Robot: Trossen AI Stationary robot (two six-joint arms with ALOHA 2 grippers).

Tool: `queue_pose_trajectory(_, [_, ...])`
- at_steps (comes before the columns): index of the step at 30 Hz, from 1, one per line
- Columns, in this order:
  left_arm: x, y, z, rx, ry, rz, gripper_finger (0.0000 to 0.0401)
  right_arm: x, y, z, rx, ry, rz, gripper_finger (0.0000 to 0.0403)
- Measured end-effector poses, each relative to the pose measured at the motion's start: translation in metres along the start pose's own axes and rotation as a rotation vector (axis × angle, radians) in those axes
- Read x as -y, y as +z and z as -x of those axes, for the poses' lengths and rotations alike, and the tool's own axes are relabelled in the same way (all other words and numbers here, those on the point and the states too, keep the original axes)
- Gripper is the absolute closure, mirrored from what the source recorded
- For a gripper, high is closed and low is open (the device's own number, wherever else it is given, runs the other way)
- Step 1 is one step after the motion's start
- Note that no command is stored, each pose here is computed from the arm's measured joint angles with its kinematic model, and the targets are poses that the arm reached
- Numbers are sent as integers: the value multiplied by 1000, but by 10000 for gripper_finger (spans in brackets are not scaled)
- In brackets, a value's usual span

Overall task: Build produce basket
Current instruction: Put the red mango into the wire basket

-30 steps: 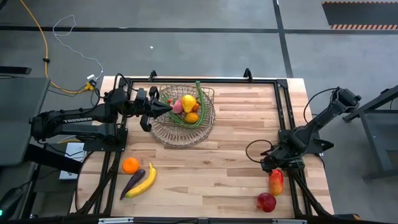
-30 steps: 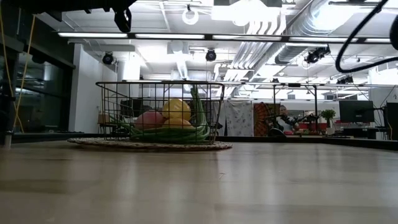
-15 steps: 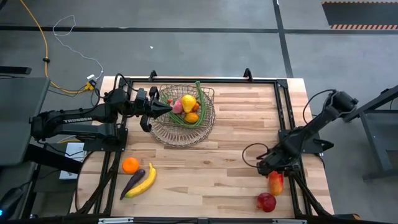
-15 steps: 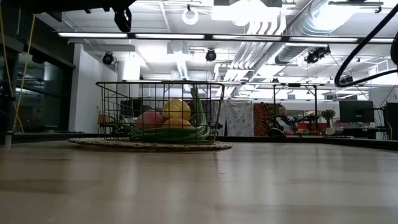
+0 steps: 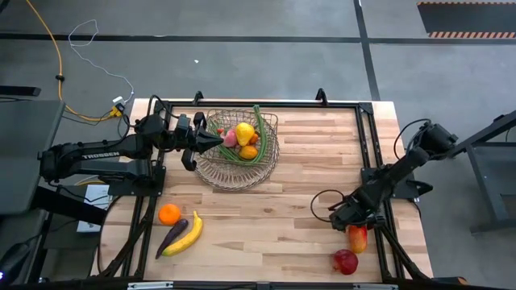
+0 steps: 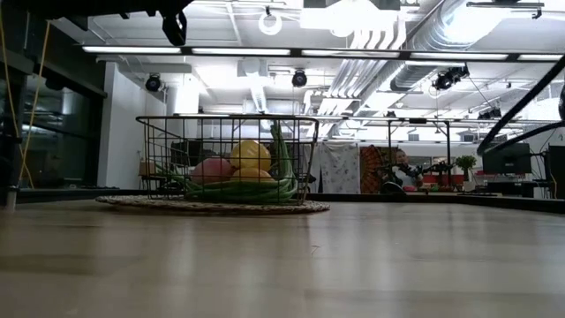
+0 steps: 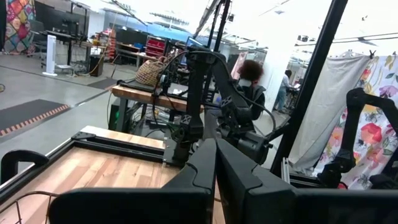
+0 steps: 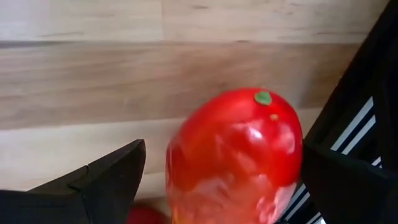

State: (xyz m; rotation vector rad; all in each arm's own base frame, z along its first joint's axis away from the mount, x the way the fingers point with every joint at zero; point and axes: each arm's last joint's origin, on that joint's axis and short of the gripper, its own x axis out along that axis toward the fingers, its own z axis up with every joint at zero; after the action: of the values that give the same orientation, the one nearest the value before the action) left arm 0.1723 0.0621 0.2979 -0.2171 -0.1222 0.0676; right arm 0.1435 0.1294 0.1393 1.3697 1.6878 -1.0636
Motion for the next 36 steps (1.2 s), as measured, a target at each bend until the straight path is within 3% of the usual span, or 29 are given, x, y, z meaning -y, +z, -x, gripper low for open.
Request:
queue_pose_trajectory(6, [0, 0, 0, 0, 0, 0, 401, -2, 2, -6, 19, -25, -7, 33])
queue_pose_trajectory(16, [0, 0, 0, 2, 8, 0, 401, -2, 1, -4, 10, -27, 13, 135])
queue_pose_trajectory(21, [-1, 0, 0, 2, 10, -1, 401, -5, -5, 10, 4, 22, 75, 148])
queue_pose_trajectory(26, [-6, 2, 2, 9, 38, -4, 401, -6, -6, 37, 112, 139, 112, 147])
queue_pose_trajectory(36, [-13, 4, 4, 17, 71, 18, 401, -35, -2, 113, 489, 597, 390, 147])
